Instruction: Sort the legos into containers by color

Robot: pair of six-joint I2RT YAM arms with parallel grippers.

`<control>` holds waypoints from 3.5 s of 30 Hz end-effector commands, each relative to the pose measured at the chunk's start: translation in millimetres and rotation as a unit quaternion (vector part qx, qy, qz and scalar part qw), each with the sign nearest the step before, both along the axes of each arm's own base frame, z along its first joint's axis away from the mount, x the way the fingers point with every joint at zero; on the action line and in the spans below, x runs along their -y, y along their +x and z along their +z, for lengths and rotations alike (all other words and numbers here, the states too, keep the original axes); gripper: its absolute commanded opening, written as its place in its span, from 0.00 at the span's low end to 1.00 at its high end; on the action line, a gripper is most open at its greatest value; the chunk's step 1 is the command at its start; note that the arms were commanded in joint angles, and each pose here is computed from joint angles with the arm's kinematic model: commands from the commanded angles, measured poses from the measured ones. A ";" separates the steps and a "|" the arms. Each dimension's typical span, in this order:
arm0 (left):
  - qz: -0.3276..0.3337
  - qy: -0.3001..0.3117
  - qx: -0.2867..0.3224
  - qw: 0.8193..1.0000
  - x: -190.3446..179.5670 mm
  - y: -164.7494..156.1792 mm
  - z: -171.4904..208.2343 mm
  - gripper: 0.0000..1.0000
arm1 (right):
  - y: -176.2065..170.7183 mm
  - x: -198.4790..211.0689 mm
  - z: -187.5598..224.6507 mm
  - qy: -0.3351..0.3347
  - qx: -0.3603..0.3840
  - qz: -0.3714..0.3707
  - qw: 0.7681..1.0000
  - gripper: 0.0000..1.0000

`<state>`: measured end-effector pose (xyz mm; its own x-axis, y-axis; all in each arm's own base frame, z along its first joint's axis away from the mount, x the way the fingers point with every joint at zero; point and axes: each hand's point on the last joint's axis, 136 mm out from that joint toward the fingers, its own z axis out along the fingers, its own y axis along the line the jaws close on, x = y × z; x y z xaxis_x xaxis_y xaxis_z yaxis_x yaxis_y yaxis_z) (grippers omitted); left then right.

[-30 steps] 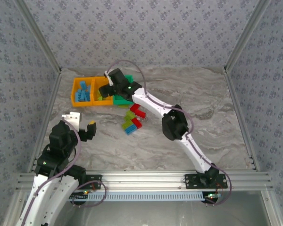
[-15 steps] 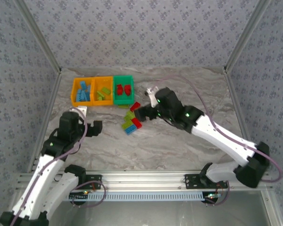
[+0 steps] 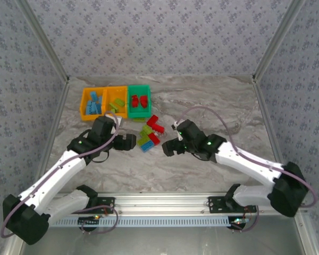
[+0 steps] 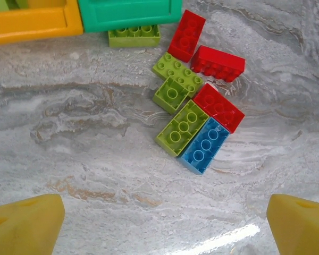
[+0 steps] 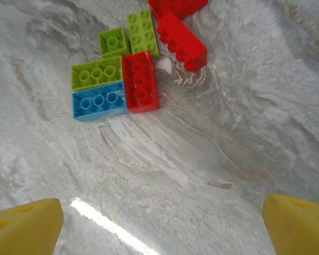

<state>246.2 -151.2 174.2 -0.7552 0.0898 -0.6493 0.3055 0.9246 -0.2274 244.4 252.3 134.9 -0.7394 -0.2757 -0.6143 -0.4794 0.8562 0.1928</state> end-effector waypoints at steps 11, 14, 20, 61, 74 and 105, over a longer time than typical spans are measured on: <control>-0.151 0.044 0.083 0.984 -0.4 -37.1 19.3 0.99 | 80.8 -82.1 -56.4 0.073 -0.058 -0.003 0.996 0.80; -0.148 0.053 0.080 0.984 -4.2 -36.9 15.4 0.99 | 84.9 -90.5 -70.2 0.086 -0.076 -0.003 0.993 0.72; -0.150 0.051 0.077 0.984 -4.8 -40.1 10.3 0.99 | 85.7 -96.2 -96.0 0.066 -0.102 -0.005 0.993 0.60; -0.091 0.065 0.108 0.988 -25.9 -34.1 21.0 0.99 | 255.7 -160.9 28.4 -0.005 0.153 -0.053 0.987 0.46; 0.063 -0.063 0.024 0.996 -17.6 -19.9 12.7 0.99 | 165.2 -117.7 142.9 0.050 0.176 0.006 0.983 0.58; 0.282 -0.023 -0.143 0.948 53.2 60.4 -130.1 0.99 | -27.4 30.4 106.3 0.021 0.083 -0.009 0.996 1.00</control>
